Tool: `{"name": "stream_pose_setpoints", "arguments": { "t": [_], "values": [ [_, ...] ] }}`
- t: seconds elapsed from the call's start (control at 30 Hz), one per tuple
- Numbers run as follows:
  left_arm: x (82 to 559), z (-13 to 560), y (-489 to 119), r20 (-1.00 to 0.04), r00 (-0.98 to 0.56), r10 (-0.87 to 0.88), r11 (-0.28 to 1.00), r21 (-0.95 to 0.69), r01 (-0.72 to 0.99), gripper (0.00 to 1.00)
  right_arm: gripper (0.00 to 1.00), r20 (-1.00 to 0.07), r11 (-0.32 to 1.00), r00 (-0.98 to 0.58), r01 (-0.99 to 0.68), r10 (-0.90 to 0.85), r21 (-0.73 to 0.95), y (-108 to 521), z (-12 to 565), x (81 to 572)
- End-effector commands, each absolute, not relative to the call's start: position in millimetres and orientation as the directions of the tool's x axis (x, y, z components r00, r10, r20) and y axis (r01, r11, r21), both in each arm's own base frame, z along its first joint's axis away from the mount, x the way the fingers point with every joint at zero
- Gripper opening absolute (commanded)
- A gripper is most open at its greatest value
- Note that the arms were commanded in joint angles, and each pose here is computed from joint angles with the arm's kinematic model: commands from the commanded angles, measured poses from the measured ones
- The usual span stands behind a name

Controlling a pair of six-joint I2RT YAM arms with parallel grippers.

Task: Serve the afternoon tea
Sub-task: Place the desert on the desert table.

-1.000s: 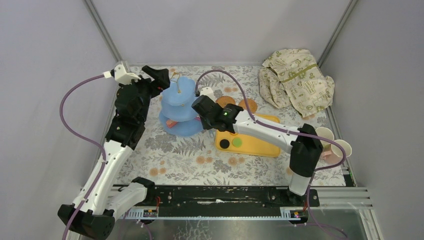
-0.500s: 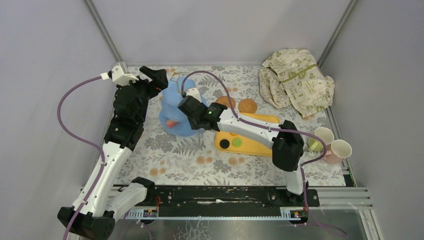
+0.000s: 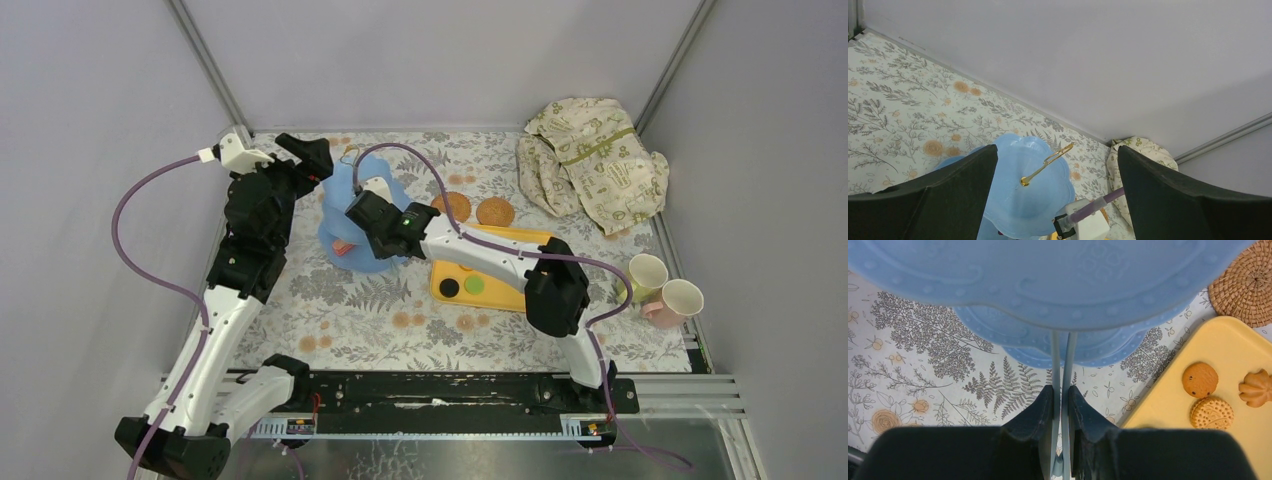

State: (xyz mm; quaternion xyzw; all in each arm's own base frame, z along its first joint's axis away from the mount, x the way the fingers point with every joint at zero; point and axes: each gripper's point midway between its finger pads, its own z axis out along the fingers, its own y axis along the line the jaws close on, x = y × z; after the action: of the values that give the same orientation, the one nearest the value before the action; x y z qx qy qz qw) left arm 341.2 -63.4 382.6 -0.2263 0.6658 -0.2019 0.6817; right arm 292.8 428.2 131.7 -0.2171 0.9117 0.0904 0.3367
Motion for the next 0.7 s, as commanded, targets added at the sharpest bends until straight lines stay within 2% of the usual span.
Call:
{"name": "stream_pose_setpoints", "arguments": {
  "t": [0.0, 0.17, 0.43, 0.67],
  "values": [
    [339.6, 385.3, -56.9, -0.811, 0.062, -0.582, 0.810, -0.585, -0.038, 0.97, 0.05, -0.677, 0.878, -0.658, -0.478, -0.329, 0.037, 439.6, 148.9, 293.0],
    [340.3, 385.0, -57.1, -0.811, 0.061, -0.582, 0.810, -0.585, -0.037, 0.97, 0.10, -0.682, 0.878, -0.655, -0.477, -0.326, 0.039, 440.1, 151.2, 293.7],
    [341.5, 384.4, -59.1, -0.809, 0.055, -0.586, 0.808, -0.588, -0.031, 0.97, 0.24, -0.682, 0.879, -0.655, -0.476, -0.325, 0.038, 440.0, 151.5, 294.4],
    [342.3, 383.9, -59.2, -0.810, 0.051, -0.584, 0.810, -0.586, -0.031, 0.97, 0.29, -0.684, 0.877, -0.653, -0.478, -0.325, 0.040, 440.8, 152.7, 294.0]
  ]
}}
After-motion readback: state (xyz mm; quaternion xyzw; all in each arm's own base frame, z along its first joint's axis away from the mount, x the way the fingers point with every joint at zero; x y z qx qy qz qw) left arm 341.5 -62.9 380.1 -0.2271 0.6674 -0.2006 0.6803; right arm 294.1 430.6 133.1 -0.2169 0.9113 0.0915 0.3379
